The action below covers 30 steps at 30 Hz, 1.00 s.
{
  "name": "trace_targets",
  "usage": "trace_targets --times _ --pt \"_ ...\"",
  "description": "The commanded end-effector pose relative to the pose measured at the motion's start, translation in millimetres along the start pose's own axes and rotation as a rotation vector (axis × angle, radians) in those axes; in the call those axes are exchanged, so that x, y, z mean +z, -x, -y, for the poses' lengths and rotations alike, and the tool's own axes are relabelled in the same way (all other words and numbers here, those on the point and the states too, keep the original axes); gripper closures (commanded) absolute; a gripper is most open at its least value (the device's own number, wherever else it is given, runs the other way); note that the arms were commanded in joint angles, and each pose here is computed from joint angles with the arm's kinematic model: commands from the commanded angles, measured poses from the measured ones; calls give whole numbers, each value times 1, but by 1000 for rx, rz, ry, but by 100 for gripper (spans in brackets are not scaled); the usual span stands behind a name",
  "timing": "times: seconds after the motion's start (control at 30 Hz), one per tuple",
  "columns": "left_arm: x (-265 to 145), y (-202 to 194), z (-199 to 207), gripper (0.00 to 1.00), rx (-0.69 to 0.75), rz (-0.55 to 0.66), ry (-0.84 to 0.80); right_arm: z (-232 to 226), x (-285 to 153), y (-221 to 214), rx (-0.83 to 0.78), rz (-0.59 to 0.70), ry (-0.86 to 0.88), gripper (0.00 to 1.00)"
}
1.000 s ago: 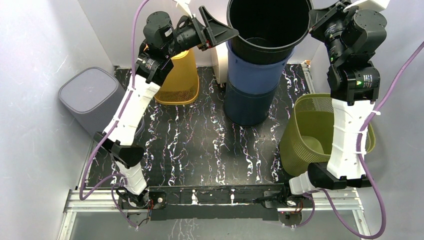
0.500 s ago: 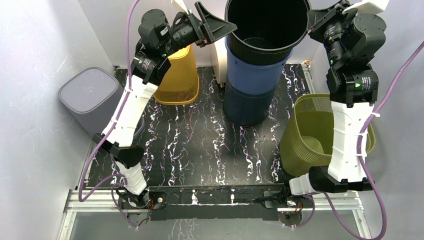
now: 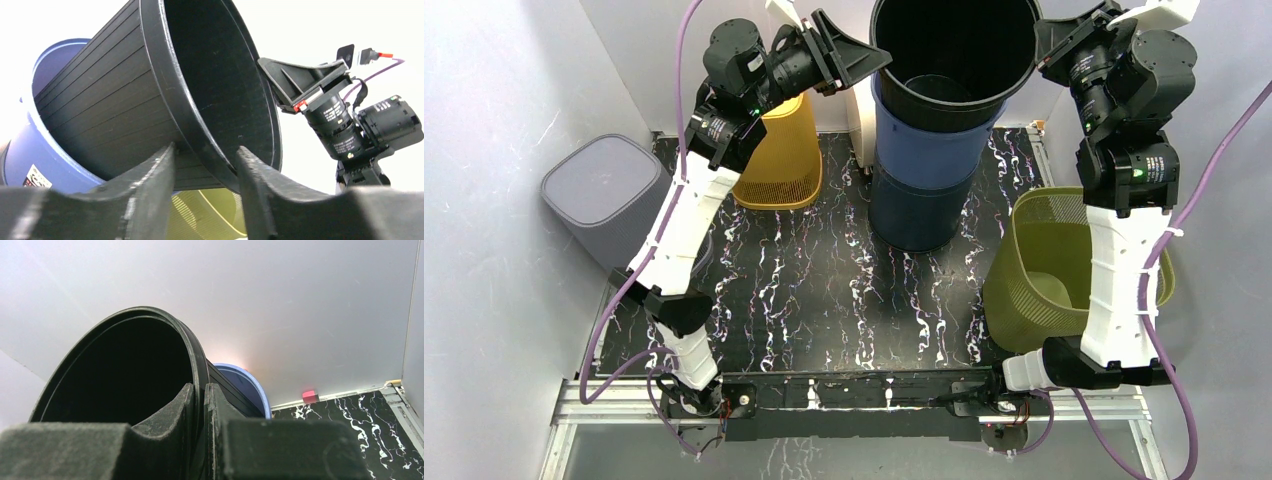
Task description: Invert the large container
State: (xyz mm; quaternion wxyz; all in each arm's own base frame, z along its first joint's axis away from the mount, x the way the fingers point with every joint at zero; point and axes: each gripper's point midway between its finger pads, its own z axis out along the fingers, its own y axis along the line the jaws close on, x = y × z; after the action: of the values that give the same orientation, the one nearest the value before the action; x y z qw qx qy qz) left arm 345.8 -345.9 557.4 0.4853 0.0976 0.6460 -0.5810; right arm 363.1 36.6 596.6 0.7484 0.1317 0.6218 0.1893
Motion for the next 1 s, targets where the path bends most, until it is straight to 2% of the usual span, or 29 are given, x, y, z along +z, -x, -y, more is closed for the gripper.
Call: trace_targets --times 0.0,0.2,0.3,0.33,0.37,0.43,0.5,0.63,0.73,0.8,0.93,0.97 --pt "-12 14 24 60 50 51 -28 -27 -12 1 19 -16 128 100" --pt "-21 22 28 98 52 109 -26 -26 -15 -3 15 -19 131 100" --pt "-30 28 35 100 62 160 -39 -27 -16 -4 18 -23 140 100" --pt "-32 30 38 100 67 167 -45 -27 -16 -5 17 -25 142 74" --pt "-33 31 39 100 71 168 -48 -28 -16 -6 18 -27 143 58" --pt "-33 30 42 100 75 159 -62 -27 -16 -7 23 -29 140 35" --pt "-33 29 44 100 74 152 -76 -22 -14 -10 42 -35 116 24" --pt "-35 27 47 100 76 144 -86 -20 -11 -19 92 -62 100 17" --pt "-38 27 49 100 83 145 -84 -21 -10 -25 127 -84 104 19" --pt "-40 26 48 100 89 144 -79 -25 -11 -25 146 -86 121 30" --pt "-41 28 51 100 102 146 -87 -33 -20 -10 155 -38 153 78" --pt "-42 28 53 100 108 147 -94 -35 -24 -1 149 -11 161 86"
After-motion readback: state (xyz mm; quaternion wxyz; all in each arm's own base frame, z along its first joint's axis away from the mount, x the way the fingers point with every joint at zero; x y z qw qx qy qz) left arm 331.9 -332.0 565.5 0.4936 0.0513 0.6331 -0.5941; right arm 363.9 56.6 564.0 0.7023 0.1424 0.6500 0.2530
